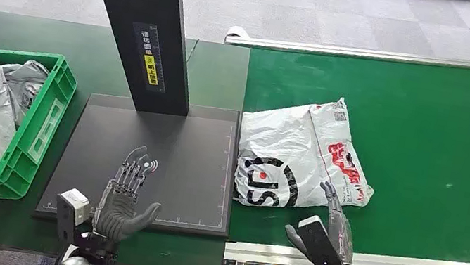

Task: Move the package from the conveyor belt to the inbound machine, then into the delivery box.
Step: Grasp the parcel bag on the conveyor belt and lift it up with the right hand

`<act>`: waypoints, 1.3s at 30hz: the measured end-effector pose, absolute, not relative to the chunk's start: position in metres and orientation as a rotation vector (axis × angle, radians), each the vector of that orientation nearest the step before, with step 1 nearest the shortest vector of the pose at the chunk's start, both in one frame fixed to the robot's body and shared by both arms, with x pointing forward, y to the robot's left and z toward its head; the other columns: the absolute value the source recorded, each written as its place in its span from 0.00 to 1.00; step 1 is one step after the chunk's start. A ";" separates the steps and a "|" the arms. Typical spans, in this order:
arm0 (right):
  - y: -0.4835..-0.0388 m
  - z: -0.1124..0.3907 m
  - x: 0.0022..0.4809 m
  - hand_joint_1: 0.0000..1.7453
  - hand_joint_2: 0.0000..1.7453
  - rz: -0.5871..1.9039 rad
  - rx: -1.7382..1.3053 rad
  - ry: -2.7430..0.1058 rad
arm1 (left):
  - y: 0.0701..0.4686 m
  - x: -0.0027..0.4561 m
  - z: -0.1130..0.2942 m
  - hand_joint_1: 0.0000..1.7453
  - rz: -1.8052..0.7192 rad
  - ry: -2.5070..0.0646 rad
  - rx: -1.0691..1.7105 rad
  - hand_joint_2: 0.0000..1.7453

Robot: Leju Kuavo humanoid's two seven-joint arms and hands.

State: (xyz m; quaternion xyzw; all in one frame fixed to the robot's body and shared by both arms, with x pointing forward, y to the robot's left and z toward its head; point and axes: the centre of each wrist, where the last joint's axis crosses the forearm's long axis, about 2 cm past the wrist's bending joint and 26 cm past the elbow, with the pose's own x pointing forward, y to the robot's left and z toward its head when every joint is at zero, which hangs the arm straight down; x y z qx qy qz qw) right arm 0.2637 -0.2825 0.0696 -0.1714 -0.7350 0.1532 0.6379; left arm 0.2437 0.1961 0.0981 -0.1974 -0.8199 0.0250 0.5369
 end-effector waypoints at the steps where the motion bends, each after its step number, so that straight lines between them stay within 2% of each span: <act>1: -0.284 0.069 0.265 0.00 1.00 0.355 -0.397 -1.677 | 0.196 0.244 0.098 0.00 0.059 -1.951 -0.471 1.00; 18: -0.330 0.066 0.324 0.00 1.00 0.529 -0.493 -1.568 | 0.188 0.250 0.097 0.00 0.010 -1.949 -0.529 1.00; 28: -0.323 0.072 0.365 0.00 1.00 0.612 -0.460 -1.482 | 0.181 0.258 0.098 0.00 -0.017 -1.945 -0.563 1.00; 39: -0.301 0.076 0.383 0.00 1.00 0.699 -0.384 -1.377 | 0.176 0.263 0.101 0.00 -0.032 -1.949 -0.580 1.00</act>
